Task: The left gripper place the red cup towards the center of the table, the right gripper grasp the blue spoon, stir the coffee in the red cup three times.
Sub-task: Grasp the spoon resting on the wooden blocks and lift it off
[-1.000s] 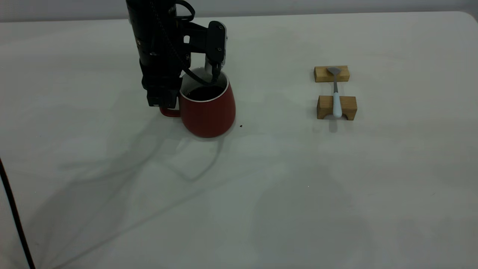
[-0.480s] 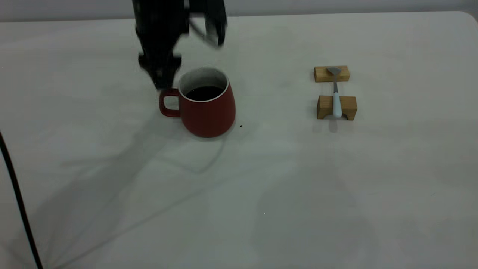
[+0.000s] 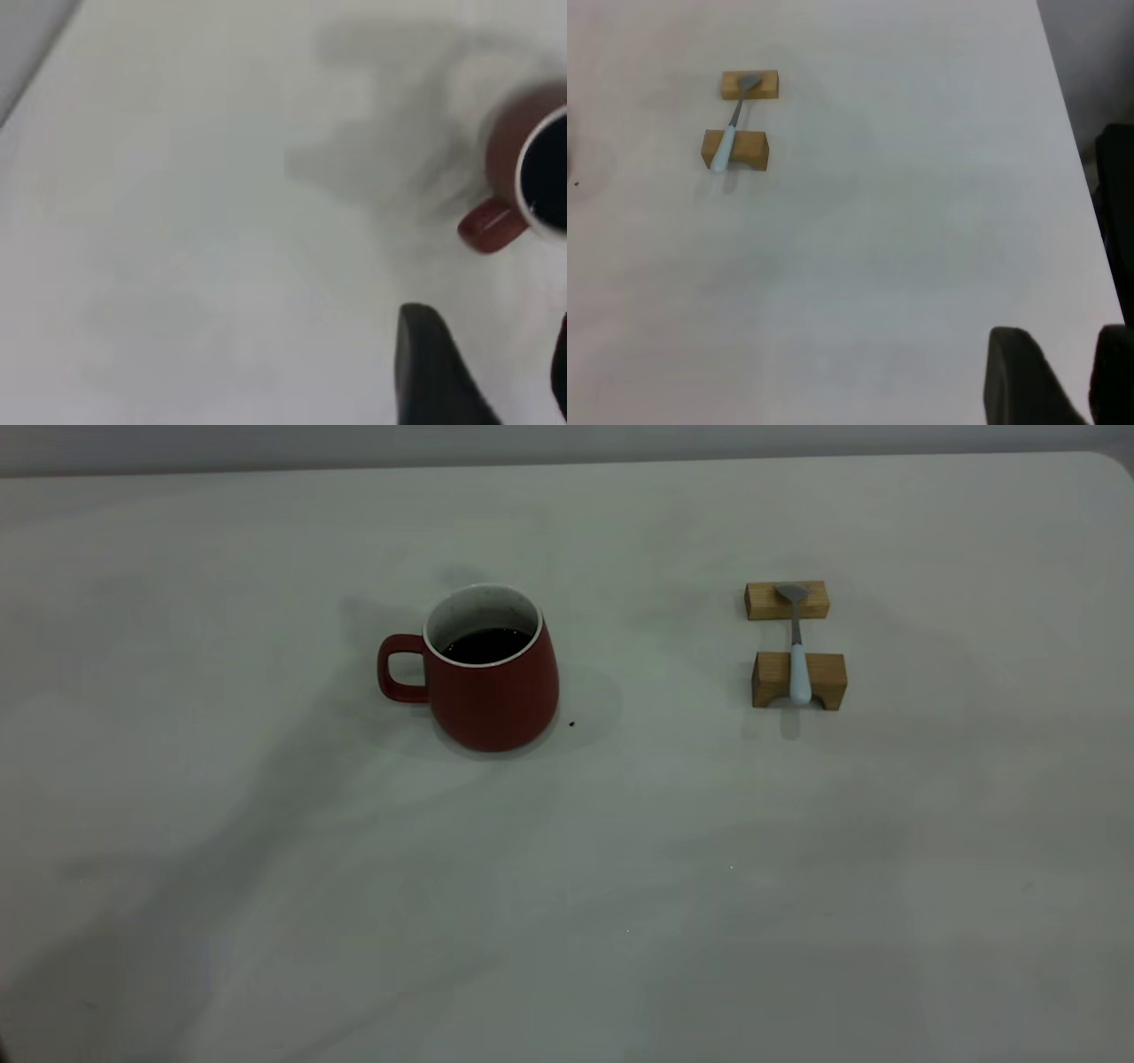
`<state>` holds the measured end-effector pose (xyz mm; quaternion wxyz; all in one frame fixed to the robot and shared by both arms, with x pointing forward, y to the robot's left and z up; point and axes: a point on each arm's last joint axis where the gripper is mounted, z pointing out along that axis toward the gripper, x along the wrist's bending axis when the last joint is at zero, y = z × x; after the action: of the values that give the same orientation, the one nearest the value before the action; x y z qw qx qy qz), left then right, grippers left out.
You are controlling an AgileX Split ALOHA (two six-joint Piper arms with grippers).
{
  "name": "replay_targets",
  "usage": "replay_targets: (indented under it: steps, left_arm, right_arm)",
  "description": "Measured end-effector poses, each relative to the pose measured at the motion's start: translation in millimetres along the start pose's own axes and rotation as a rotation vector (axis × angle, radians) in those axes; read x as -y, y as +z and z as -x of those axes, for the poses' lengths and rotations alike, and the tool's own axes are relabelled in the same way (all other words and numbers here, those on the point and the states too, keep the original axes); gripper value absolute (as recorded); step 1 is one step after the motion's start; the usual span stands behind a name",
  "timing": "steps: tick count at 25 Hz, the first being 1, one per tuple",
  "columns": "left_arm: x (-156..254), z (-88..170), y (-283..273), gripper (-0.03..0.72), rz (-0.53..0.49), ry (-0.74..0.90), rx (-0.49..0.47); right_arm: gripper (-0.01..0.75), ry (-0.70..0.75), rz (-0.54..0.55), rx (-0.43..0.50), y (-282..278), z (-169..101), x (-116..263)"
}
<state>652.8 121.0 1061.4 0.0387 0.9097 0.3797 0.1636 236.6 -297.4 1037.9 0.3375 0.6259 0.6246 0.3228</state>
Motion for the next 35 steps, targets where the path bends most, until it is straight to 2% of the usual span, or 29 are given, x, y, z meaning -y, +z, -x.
replay_targets:
  steps: [6,15,19,22,27,31,35]
  left_arm:
    - [22.7,-6.3,-79.9,0.311,0.15,-0.111,-0.029]
    - [113.5,14.0,-170.1,0.249,0.273,-0.157,-0.011]
    - [160.6,29.5,-180.8,0.246,0.27,-0.239,0.003]
    - [213.7,48.7,-183.5,0.246,0.269,-0.299,0.011]
    - [296.3,76.6,-153.0,0.246,0.209,-0.464,0.044]
    - [348.6,92.7,-128.8,0.246,0.175,-0.651,-0.013]
    - [382.7,116.1,-123.9,0.246,0.266,-0.73,-0.081]
  right_arm:
    - [0.237,0.0,0.0,0.0,0.0,0.0,0.0]
    - [0.237,0.0,0.0,0.0,0.0,0.0,0.0]
    - [0.237,0.0,0.0,0.0,0.0,0.0,0.0]
    - [0.237,0.0,0.0,0.0,0.0,0.0,0.0]
    - [0.237,0.0,0.0,0.0,0.0,0.0,0.0]
    - [0.237,0.0,0.0,0.0,0.0,0.0,0.0]
    - [0.237,0.0,0.0,0.0,0.0,0.0,0.0]
